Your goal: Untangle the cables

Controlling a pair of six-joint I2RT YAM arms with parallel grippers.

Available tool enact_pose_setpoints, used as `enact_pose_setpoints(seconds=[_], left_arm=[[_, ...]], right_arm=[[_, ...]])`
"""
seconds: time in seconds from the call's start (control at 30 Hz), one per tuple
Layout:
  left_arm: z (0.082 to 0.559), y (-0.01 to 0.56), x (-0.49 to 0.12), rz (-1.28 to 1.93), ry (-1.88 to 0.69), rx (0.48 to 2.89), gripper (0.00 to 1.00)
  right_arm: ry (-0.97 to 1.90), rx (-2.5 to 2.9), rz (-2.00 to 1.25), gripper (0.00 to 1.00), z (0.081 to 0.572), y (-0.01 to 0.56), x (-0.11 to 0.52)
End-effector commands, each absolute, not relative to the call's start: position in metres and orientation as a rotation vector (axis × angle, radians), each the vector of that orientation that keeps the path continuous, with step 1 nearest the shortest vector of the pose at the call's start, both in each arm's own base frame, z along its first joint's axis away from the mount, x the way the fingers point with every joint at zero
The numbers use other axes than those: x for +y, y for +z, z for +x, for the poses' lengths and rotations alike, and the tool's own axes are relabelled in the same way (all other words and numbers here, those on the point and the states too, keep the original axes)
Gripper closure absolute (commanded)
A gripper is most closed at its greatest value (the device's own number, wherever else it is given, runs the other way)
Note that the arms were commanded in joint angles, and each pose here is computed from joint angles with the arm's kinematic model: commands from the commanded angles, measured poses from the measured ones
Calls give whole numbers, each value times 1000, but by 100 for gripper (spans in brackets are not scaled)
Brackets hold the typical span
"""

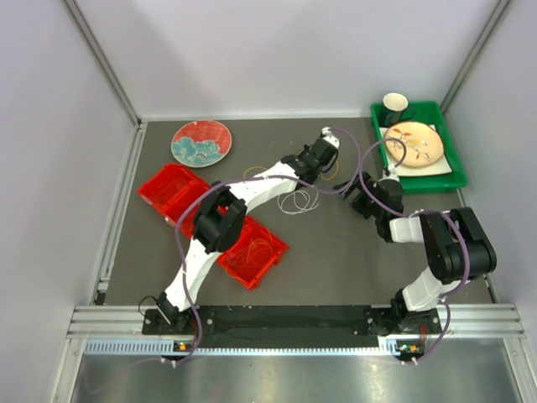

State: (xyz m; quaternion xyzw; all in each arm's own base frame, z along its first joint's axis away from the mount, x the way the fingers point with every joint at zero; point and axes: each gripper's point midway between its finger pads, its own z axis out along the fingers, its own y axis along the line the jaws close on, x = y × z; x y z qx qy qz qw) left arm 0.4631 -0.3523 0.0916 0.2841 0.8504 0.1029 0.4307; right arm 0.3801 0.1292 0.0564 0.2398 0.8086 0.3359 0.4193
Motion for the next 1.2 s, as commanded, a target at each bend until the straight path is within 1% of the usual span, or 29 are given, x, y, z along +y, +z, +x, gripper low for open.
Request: enact_pose_setpoints(seconds=[0.0, 0.03, 0.1, 0.13, 0.2, 0.23, 0.33, 0.4, 0.47, 0.57, 0.67, 0.97, 1.17], left_arm=[[472, 235, -347, 543, 204, 1927, 100], [471, 263, -344, 508, 183, 1892, 100], [471, 294, -336, 489, 193, 1844, 100], [471, 322, -330, 454, 188, 1802, 100], [469, 352, -321, 430, 195, 1756, 100], [464, 377, -313, 385, 184, 1716, 100], [455, 412, -299, 329, 151, 1655, 100], [450, 415, -304, 346, 92, 1637, 100], [443, 404, -303, 345, 61, 1656, 100], [437, 398, -295, 292, 40, 1690, 100], [430, 395, -289, 294, 26, 1668, 100], [419, 405, -256, 240, 114, 1692, 100], [404, 388, -221, 198, 121, 1782, 100]], right_arm=[[858, 1980, 555, 1, 394, 71, 132], [858, 1980, 555, 1, 394, 71, 132], [862, 1982, 552, 1, 393, 71, 133], [861, 1980, 553, 1, 394, 72, 132], [864, 1982, 551, 1, 393, 71, 133], [864, 1982, 551, 1, 393, 71, 133], [864, 1983, 549, 1, 393, 71, 133], [867, 1984, 546, 1, 392, 71, 134], [866, 1983, 551, 1, 393, 71, 133], [869, 1983, 545, 1, 392, 72, 134], [869, 1981, 548, 1, 392, 72, 133], [870, 1983, 544, 1, 393, 72, 134], [874, 1986, 545, 1, 392, 72, 134]])
